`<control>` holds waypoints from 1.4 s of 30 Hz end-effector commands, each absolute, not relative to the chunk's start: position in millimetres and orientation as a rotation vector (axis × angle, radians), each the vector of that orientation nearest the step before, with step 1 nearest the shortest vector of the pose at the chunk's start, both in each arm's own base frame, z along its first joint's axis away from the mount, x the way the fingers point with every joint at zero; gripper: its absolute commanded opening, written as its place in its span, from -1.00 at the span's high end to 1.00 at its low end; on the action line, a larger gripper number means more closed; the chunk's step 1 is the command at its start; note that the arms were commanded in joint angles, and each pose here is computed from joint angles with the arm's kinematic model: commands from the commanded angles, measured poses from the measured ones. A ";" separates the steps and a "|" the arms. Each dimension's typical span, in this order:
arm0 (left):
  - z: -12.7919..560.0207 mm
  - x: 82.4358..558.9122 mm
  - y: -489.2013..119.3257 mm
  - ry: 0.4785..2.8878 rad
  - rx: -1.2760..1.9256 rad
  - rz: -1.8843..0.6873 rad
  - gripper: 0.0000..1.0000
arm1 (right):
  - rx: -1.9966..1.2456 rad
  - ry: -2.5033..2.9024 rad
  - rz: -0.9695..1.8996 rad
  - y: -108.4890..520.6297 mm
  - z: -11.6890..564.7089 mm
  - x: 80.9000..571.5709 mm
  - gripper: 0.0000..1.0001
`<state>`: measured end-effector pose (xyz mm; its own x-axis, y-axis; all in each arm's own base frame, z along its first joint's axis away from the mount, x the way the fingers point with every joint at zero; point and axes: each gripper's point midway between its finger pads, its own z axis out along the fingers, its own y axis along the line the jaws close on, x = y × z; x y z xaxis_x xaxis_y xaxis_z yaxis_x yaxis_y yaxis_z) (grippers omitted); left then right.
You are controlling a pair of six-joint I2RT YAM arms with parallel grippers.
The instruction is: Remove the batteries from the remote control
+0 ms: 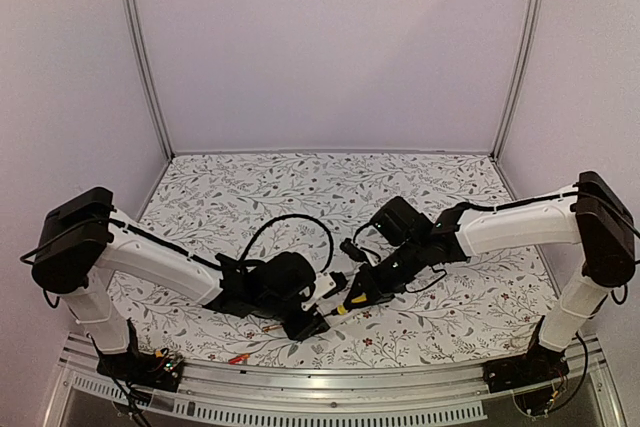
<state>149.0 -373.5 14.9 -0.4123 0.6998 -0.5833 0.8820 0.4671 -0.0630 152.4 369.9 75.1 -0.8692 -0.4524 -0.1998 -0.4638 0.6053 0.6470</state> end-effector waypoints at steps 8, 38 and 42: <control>-3.2 136.0 -358.0 2.282 1.398 -0.492 0.11 | -0.776 2.775 1.448 381.9 56.8 131.6 1.00; 7.7 144.8 -358.9 2.278 1.329 -0.517 -0.09 | -0.765 2.626 1.576 376.2 105.2 123.8 1.00; 36.4 153.4 -371.2 2.240 1.270 -0.587 -0.50 | -0.646 2.601 1.409 365.6 114.9 147.9 1.00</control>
<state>148.2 -368.9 15.5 -0.4265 0.6954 -0.5784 0.8803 0.4659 -0.0890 130.7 370.3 91.8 -0.8989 -0.3865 -0.2066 -0.3750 0.4344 0.8190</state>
